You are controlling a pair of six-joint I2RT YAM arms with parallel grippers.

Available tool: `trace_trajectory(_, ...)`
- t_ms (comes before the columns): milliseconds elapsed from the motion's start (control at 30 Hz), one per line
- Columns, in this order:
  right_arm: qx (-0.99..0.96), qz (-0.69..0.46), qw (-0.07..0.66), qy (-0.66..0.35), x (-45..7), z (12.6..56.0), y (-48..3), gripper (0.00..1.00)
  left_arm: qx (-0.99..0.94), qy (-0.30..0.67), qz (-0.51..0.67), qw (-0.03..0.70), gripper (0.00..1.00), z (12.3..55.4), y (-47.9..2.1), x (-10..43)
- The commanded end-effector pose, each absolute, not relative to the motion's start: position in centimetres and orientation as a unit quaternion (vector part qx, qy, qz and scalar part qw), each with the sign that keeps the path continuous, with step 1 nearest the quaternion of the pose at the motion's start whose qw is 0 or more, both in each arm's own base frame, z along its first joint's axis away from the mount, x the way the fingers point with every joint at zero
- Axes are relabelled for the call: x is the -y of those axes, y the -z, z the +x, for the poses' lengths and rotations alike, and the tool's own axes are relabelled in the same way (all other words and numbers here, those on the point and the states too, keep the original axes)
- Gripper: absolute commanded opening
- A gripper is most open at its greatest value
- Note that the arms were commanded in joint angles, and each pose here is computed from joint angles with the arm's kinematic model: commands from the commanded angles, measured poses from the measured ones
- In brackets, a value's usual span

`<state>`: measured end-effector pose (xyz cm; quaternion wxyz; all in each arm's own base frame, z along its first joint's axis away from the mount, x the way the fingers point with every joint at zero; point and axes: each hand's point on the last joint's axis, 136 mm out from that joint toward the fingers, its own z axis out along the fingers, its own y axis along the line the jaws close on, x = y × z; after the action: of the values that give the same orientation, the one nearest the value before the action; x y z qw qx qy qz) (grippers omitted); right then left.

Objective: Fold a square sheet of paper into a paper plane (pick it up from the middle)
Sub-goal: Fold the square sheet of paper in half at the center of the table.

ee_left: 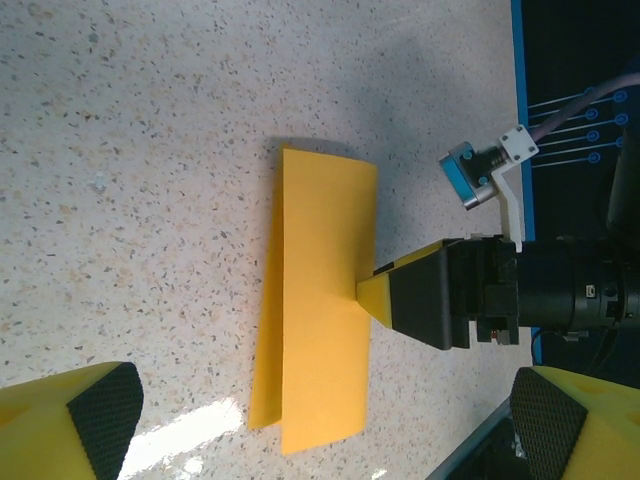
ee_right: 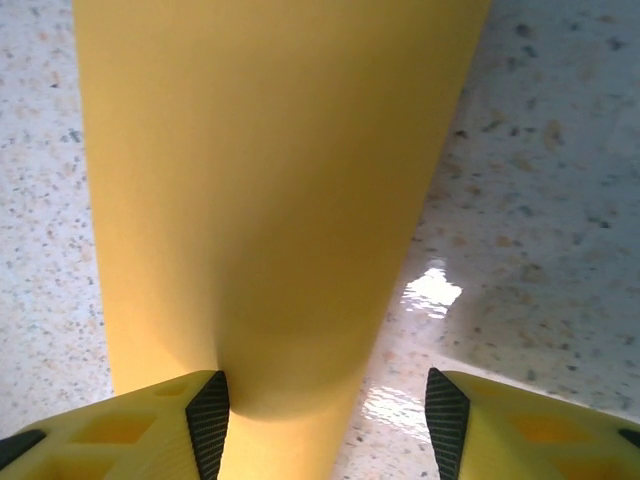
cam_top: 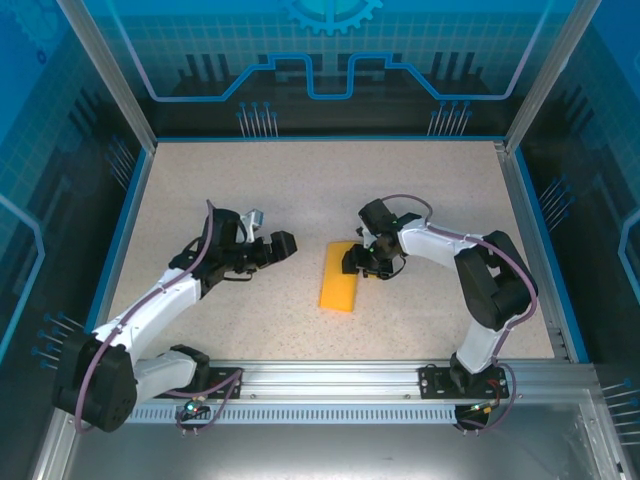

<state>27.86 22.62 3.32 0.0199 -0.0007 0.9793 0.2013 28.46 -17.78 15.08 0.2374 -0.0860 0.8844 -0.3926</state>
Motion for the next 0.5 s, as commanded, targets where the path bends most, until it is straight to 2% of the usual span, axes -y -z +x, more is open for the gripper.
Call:
trace_trajectory(0,-0.983,0.018,0.012,-0.18,-21.7,27.4,-2.8,0.59,-0.882,0.394,-0.069,0.249,0.98,28.9,-16.1,18.5)
trace_trajectory(467,-0.987,0.052,0.002,-0.15,-21.3,27.5,-0.8,0.59,-0.89,0.388,-0.053,0.234,0.96,29.1,-15.4,20.2)
